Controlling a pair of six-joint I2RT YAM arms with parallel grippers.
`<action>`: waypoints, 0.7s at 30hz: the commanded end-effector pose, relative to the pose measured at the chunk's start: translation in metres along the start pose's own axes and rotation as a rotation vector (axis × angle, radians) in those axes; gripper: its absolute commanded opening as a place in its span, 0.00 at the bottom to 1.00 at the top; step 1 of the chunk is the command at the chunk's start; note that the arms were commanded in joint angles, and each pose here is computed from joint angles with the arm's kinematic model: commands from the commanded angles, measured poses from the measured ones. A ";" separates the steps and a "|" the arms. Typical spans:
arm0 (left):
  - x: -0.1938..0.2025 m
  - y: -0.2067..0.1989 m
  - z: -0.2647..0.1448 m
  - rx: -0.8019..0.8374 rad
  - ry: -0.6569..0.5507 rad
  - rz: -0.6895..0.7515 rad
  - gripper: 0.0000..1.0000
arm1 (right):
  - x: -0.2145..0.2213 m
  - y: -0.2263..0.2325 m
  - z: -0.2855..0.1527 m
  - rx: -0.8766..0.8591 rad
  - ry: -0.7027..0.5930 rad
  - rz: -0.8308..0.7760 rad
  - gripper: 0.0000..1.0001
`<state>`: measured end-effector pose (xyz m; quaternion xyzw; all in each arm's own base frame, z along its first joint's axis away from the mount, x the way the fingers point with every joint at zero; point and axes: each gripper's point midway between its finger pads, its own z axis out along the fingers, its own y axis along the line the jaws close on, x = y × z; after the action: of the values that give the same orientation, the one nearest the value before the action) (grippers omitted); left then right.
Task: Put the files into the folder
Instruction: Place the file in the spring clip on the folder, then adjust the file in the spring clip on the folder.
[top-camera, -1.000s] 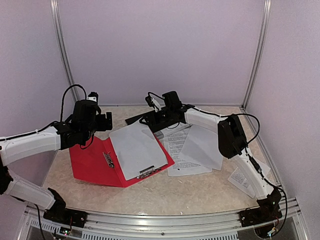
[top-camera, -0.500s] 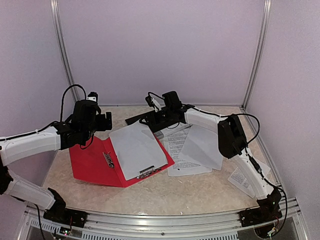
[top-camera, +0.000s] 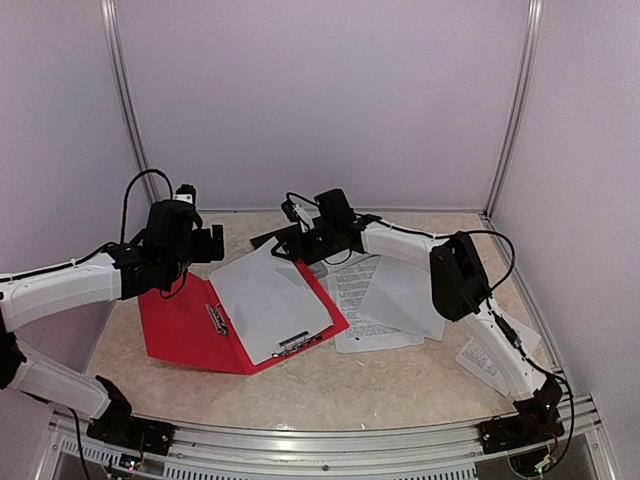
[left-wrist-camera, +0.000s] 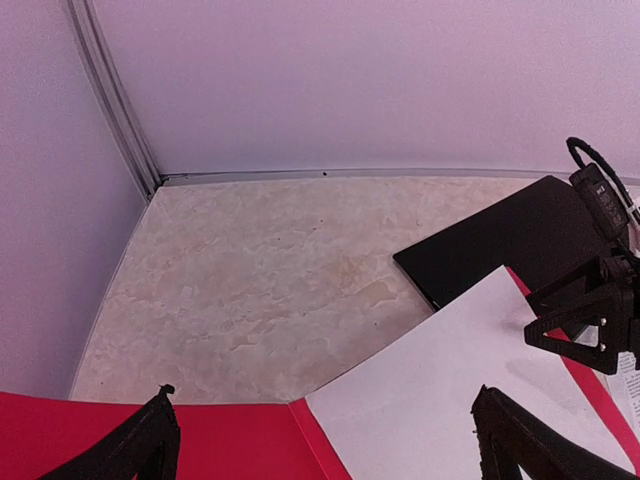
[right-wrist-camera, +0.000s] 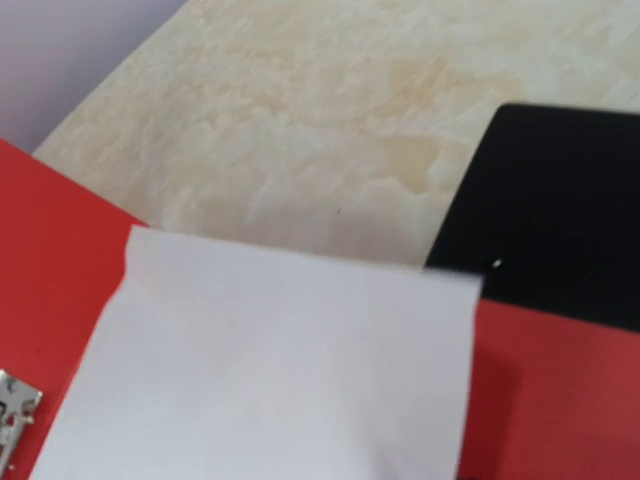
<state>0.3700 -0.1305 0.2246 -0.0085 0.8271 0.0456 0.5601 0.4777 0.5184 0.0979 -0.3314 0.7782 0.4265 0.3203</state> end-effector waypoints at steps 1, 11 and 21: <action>-0.003 -0.001 -0.001 -0.009 0.004 0.014 0.99 | 0.010 -0.005 0.006 0.048 0.025 -0.015 0.54; -0.002 0.000 -0.002 -0.011 0.006 0.015 0.99 | -0.028 -0.010 -0.021 0.196 -0.039 -0.098 0.62; 0.017 -0.009 0.018 0.067 0.165 -0.086 0.99 | -0.031 0.016 -0.045 0.197 -0.048 -0.193 0.61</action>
<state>0.3732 -0.1317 0.2167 -0.0112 0.8405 0.0332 0.5406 0.4845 0.4959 0.1057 -0.3412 0.7972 0.3348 0.3687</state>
